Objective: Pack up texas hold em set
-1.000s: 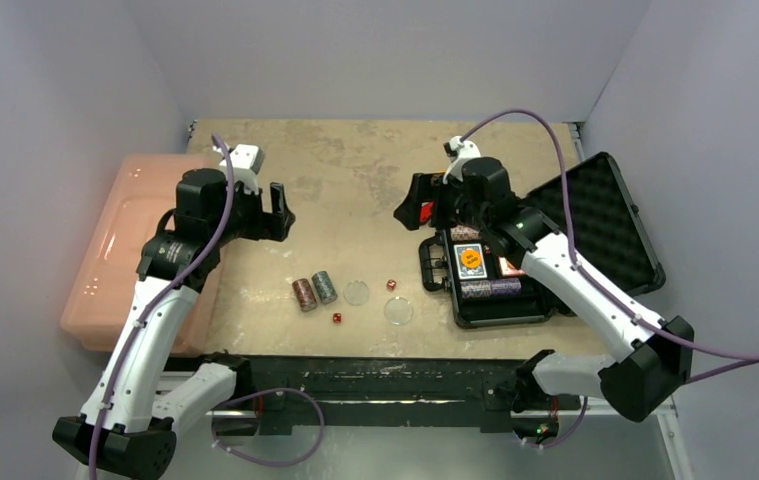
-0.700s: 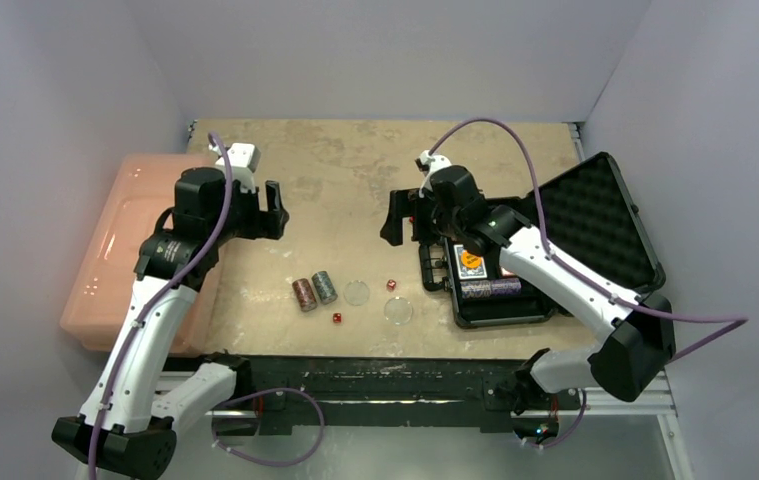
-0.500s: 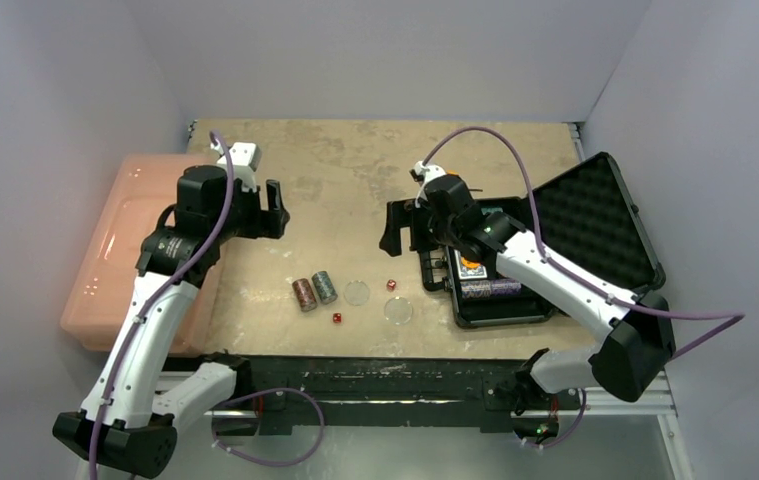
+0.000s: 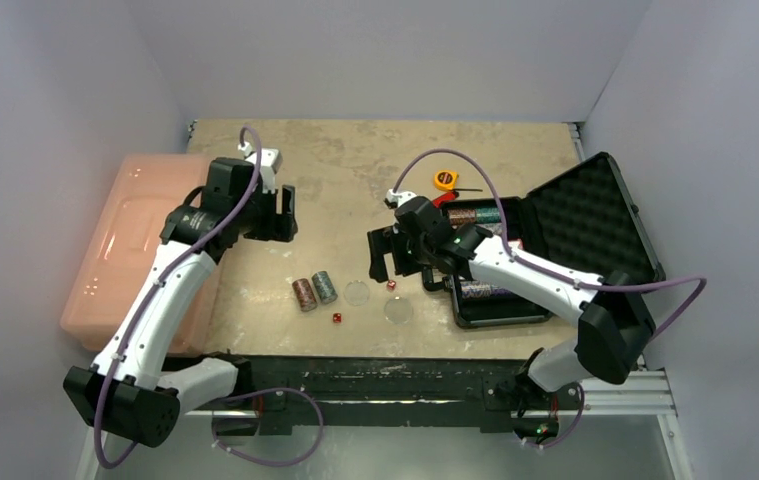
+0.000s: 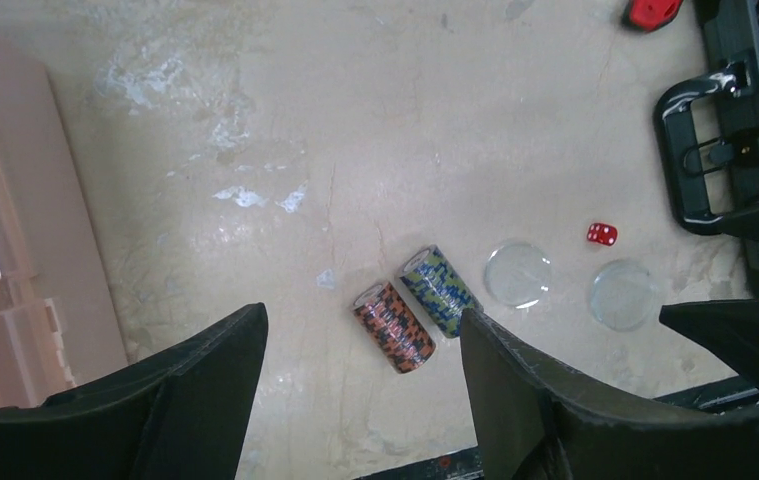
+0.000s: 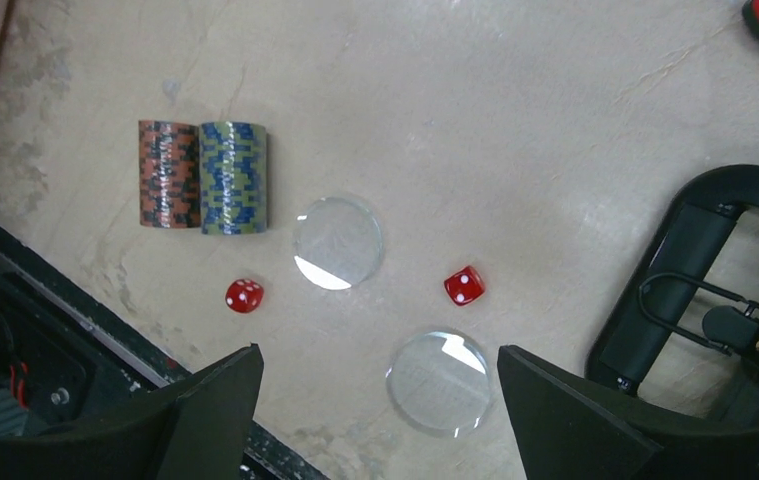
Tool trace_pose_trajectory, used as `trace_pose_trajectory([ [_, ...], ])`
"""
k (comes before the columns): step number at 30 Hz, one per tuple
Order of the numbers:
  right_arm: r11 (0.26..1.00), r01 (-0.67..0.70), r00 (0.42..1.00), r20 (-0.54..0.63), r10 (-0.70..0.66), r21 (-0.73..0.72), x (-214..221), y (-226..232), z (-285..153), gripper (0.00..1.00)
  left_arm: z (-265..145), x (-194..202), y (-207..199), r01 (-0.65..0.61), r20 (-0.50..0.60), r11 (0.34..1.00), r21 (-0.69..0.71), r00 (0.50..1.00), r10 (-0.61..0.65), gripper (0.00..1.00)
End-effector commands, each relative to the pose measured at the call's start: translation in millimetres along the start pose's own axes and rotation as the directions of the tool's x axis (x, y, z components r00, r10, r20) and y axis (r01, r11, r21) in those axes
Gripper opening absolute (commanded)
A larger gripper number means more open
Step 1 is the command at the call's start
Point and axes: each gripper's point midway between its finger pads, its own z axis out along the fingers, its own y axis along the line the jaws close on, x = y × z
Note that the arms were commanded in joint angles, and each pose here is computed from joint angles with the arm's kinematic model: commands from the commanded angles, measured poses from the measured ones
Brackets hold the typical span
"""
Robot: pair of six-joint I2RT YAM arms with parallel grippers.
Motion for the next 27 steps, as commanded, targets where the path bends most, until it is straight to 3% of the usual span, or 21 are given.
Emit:
trace_pose_trajectory([
  [1, 0.998, 0.003, 1.000, -0.025, -0.002, 0.060, 15, -2, -1, 0.92, 4, 25, -4, -0.008, -0.087, 1.000, 0.004, 0.996, 0.008, 0.70],
  [5, 0.992, -0.008, 0.998, -0.068, 0.016, 0.125, 39, -7, -2, 0.99, 6, 32, -9, -0.027, -0.101, 0.999, 0.020, 0.994, 0.029, 0.70],
  [12, 0.975, -0.068, 0.991, -0.103, 0.091, 0.213, 68, -16, 5, 0.99, 2, 30, -16, -0.035, -0.085, 0.998, 0.059, 0.996, 0.040, 0.69],
  [27, 0.951, -0.060, 0.980, -0.164, 0.114, 0.303, 92, -23, 29, 0.99, -7, 26, -9, -0.044, -0.036, 0.999, 0.025, 0.998, 0.045, 0.69],
])
